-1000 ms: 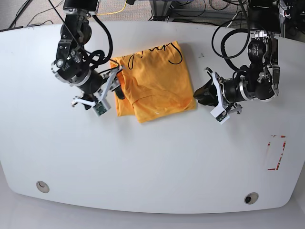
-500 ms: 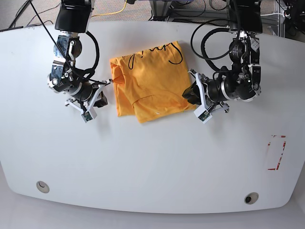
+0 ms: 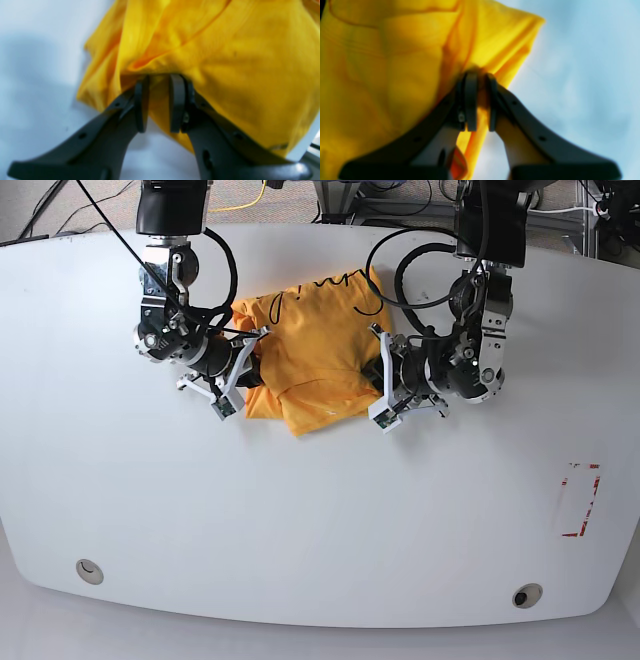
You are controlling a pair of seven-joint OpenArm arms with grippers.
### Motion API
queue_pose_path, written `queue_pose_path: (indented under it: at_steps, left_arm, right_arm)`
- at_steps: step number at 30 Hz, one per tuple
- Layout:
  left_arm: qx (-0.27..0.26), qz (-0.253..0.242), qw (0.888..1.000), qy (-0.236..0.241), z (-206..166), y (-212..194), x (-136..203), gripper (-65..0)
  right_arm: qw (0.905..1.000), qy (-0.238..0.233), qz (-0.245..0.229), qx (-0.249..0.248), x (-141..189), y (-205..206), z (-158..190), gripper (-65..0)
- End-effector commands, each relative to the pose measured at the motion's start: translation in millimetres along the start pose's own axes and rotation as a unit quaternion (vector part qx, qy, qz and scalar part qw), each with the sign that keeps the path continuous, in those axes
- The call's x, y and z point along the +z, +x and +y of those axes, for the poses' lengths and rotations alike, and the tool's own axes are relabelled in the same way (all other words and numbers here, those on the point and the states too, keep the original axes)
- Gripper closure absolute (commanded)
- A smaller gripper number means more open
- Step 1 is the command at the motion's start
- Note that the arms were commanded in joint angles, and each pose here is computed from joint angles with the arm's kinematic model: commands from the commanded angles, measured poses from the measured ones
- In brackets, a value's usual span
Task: Layout the t-shirt on the table in an organized manner, then fold the t-shirt properly
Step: 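Press both grippers against the shirt sides to square the folded bundle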
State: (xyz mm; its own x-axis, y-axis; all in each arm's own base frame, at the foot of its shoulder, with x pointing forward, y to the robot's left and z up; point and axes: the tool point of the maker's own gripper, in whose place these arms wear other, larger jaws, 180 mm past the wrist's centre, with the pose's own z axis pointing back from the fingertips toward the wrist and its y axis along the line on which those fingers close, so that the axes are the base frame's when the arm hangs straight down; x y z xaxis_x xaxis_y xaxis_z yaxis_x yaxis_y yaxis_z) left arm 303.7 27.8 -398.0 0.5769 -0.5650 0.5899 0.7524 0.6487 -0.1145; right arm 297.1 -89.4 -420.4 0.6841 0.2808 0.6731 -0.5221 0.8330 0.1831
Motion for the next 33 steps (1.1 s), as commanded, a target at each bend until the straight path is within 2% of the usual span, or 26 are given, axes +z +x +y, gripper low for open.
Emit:
queue_pose_path:
  at_steps: [1, 5, 11, 19, 22, 24, 26, 29, 33]
  left_arm:
    - [-0.007, -0.006, 1.0, 0.002, 6, 11, -2, -12.5]
    - [-0.005, -0.009, 1.0, -0.018, -4, 23, -14, -12.5]
    - [-0.01, -0.025, 0.999, -0.023, -11, 37, -14, -12.5]
    - [-0.045, -0.051, 0.997, 0.019, 4, 52, 15, -12.5]
    - [-0.063, -0.047, 0.996, 0.045, 18, 48, 29, -12.5]
    - [-0.071, -0.034, 0.995, 0.059, 27, 41, 37, -12.5]
    - [-0.077, -0.016, 0.994, 0.073, 37, 33, 44, -12.5]
    - [-0.087, -0.004, 0.992, 0.089, 47, 26, 54, -12.5]
    - [-0.101, 0.002, 0.989, 0.105, 53, 20, 66, -12.5]
  right_arm:
    - [0.9996, 0.014, -0.023, 0.006, -2, 13, 11, -6.7]
    - [0.9993, 0.03, -0.021, 0.012, -7, 13, 25, -6.7]
    - [0.9984, 0.051, -0.022, 0.014, -14, 14, 44, -6.7]
    - [0.9982, 0.052, -0.026, 0.015, -14, 18, 49, -7.1]
    - [0.9983, 0.037, -0.03, 0.034, -4, 23, 37, -7.9]
    - [0.998, 0.028, -0.033, 0.046, 2, 27, 33, -11.1]
    - [0.9975, 0.018, -0.031, 0.06, 9, 31, 29, -17.1]
    - [0.9972, -0.003, -0.02, 0.072, 21, 33, 17, -28.5]
    - [0.9955, -0.04, -0.03, 0.081, 44, 48, 1, -42.6]
